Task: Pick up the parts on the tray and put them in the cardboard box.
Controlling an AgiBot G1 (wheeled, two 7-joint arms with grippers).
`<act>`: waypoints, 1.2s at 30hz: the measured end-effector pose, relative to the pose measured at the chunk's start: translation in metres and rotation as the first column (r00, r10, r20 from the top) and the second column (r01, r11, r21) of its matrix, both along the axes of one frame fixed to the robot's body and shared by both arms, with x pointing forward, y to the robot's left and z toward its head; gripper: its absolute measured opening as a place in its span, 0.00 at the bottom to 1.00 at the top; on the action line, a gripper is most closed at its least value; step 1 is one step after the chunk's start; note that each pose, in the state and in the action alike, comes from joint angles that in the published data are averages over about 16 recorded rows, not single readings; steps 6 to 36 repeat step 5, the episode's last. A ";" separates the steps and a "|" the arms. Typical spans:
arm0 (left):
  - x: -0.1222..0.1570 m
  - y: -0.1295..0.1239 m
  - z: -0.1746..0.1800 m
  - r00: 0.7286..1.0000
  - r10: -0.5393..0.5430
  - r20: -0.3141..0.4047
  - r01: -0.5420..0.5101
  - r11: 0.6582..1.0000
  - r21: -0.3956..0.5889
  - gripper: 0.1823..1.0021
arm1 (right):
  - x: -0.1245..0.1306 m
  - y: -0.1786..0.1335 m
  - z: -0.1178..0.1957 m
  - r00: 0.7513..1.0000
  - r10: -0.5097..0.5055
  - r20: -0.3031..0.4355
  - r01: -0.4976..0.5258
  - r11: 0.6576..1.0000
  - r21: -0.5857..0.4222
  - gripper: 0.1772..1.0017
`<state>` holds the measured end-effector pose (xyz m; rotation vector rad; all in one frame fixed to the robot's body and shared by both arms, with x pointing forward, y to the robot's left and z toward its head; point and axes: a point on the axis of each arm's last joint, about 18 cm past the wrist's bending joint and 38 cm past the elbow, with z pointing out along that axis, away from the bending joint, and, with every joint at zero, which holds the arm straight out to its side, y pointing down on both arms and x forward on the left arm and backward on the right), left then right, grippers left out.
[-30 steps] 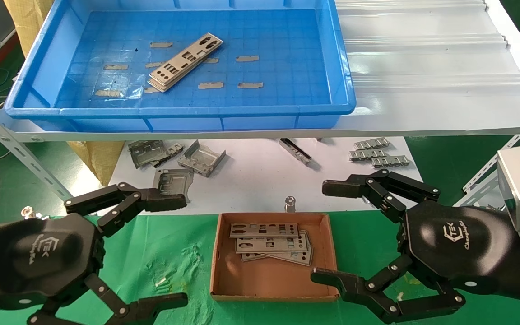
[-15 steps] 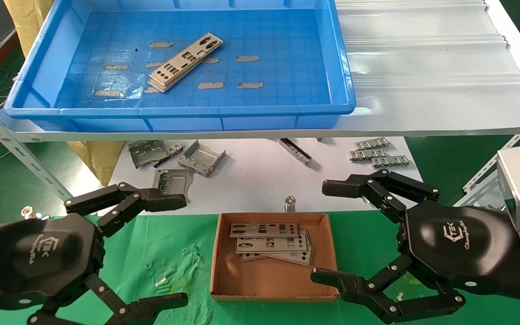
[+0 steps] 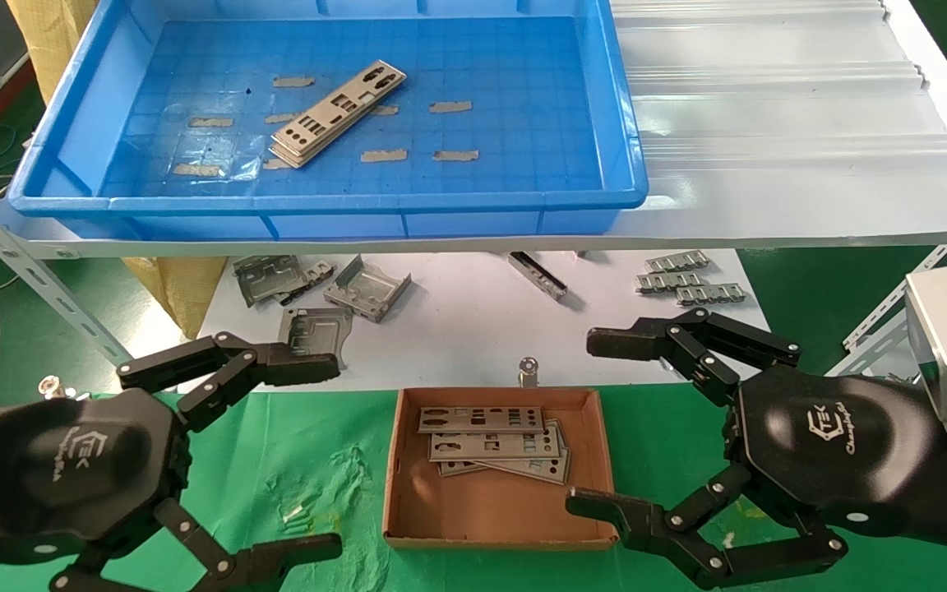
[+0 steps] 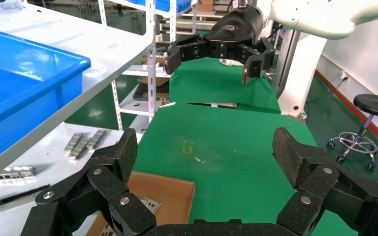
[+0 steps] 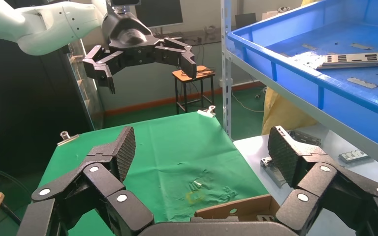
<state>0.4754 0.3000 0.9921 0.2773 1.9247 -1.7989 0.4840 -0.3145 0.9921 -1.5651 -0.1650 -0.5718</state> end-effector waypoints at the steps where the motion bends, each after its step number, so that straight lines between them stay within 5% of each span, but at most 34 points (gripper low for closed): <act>1: 0.000 0.000 0.000 1.000 0.000 0.000 0.000 1.000 0.000 1.00 | 0.000 0.000 0.000 1.000 0.000 0.000 0.000 1.000 0.000 1.00; 36: 0.000 0.000 0.000 1.000 0.000 0.000 0.000 1.000 0.000 1.00 | 0.000 0.000 0.000 1.000 0.000 0.000 0.000 1.000 0.000 1.00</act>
